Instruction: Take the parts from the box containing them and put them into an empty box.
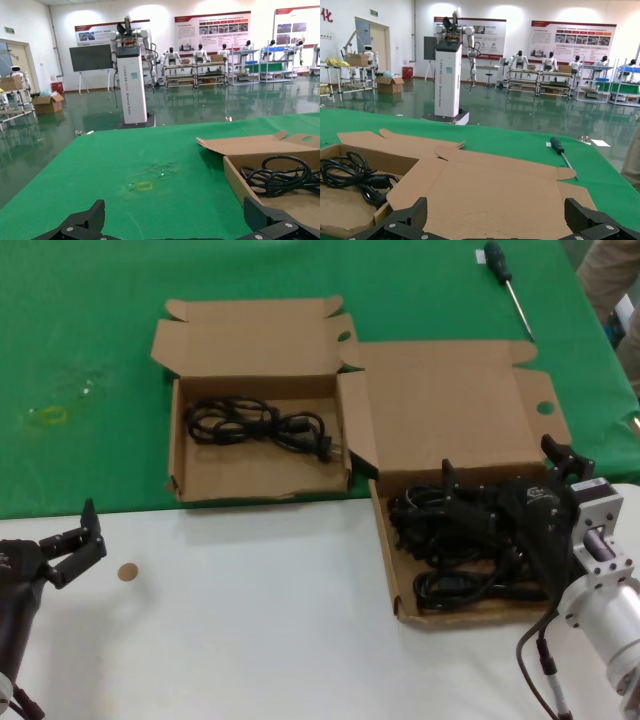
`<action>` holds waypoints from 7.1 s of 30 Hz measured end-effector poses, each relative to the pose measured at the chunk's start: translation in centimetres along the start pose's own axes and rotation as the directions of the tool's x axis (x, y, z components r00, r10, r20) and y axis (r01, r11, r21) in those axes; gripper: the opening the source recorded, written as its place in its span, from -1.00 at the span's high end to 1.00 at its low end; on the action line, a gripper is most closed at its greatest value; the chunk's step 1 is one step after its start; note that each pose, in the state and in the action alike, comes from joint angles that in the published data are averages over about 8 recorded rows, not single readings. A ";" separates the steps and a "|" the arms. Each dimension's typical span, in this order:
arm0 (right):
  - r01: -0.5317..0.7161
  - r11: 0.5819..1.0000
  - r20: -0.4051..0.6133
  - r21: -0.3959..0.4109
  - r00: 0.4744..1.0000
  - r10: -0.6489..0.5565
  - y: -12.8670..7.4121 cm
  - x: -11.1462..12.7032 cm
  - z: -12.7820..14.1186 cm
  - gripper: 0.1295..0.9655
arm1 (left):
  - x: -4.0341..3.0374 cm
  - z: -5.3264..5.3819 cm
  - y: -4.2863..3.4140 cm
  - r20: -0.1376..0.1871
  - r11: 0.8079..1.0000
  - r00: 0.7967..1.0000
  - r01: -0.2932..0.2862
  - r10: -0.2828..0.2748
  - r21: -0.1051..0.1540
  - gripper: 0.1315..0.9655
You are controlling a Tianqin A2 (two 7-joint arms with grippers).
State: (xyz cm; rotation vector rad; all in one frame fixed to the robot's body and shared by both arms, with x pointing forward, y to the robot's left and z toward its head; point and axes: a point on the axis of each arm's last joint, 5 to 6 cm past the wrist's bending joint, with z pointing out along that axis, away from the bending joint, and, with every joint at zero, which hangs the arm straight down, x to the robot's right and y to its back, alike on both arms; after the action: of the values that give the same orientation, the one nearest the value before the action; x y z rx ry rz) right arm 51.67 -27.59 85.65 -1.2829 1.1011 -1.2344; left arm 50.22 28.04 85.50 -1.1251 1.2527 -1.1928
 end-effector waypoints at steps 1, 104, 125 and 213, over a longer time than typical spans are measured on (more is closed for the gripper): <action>0.000 1.000 0.000 0.000 1.000 0.000 0.0 0.0 0.0 -1.00 | 0.00 0.0 0.00 0.000 1.000 1.000 0.000 0.000 0.000 -1.00; 0.000 1.000 0.000 0.000 1.000 0.000 0.0 0.0 0.0 -1.00 | 0.00 0.0 0.00 0.000 1.000 1.000 0.000 0.000 0.000 -1.00; 0.000 1.000 0.000 0.000 1.000 0.000 0.0 0.0 0.0 -1.00 | 0.00 0.0 0.00 0.000 1.000 1.000 0.000 0.000 0.000 -1.00; 0.000 1.000 0.000 0.000 1.000 0.000 0.0 0.0 0.0 -1.00 | 0.00 0.0 0.00 0.000 1.000 1.000 0.000 0.000 0.000 -1.00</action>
State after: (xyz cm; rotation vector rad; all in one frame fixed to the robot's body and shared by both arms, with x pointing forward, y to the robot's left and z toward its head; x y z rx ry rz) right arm 51.67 -27.59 85.65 -1.2829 1.1011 -1.2344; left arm 50.22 28.04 85.50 -1.1251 1.2527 -1.1928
